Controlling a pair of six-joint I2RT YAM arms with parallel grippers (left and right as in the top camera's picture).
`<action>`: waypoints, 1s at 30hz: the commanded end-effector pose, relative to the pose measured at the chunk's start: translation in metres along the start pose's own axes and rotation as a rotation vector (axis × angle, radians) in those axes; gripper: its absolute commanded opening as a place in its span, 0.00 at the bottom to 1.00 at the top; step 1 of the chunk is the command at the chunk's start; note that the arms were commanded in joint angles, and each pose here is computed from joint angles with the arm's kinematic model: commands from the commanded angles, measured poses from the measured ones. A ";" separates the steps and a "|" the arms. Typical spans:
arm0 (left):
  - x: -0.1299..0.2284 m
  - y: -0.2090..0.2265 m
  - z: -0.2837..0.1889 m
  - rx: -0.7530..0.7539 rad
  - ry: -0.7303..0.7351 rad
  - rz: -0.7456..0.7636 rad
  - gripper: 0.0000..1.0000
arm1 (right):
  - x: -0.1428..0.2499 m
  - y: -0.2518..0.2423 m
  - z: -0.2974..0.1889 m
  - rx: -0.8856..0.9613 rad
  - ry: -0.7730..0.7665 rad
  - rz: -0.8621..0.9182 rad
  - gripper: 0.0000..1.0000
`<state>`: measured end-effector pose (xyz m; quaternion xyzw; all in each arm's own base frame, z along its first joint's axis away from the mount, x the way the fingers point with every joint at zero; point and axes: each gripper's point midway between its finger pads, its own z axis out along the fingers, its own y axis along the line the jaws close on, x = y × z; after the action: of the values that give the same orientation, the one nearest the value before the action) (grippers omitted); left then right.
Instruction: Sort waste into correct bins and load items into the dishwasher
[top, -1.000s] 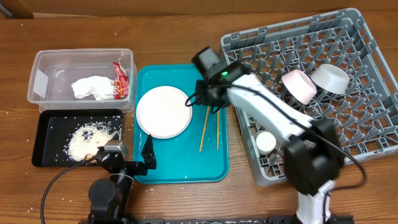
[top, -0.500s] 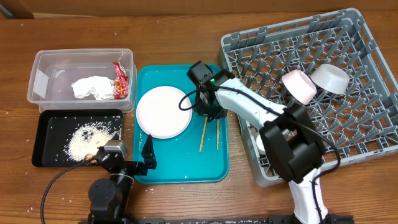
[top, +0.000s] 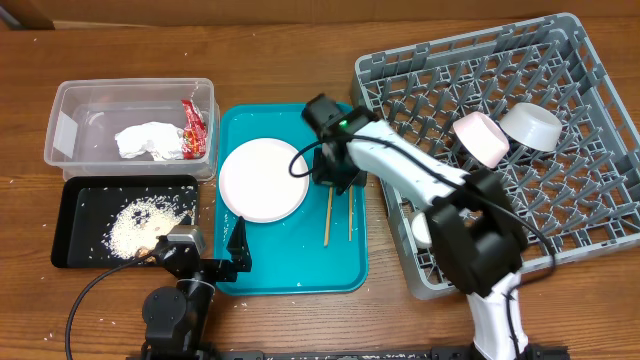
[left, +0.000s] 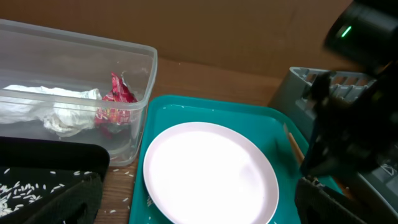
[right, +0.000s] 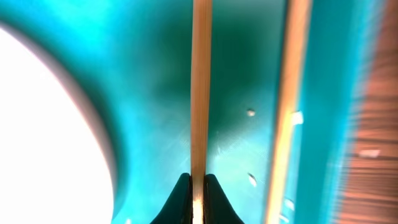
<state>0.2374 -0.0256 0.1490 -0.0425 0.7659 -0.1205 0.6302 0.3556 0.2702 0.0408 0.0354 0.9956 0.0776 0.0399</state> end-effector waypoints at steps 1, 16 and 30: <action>-0.001 -0.001 0.000 0.011 -0.007 0.004 1.00 | -0.048 0.008 -0.117 -0.089 -0.302 -0.146 0.04; -0.001 -0.001 0.000 0.011 -0.007 0.004 1.00 | -0.074 -0.074 -0.115 0.057 -0.281 -0.502 0.08; -0.001 -0.001 0.000 0.011 -0.007 0.004 1.00 | -0.011 0.006 -0.109 -0.076 -0.210 -0.491 0.60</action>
<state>0.2374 -0.0256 0.1491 -0.0425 0.7657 -0.1205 0.6303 0.3771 0.2276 0.1360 -0.1975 0.9660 0.0688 0.1523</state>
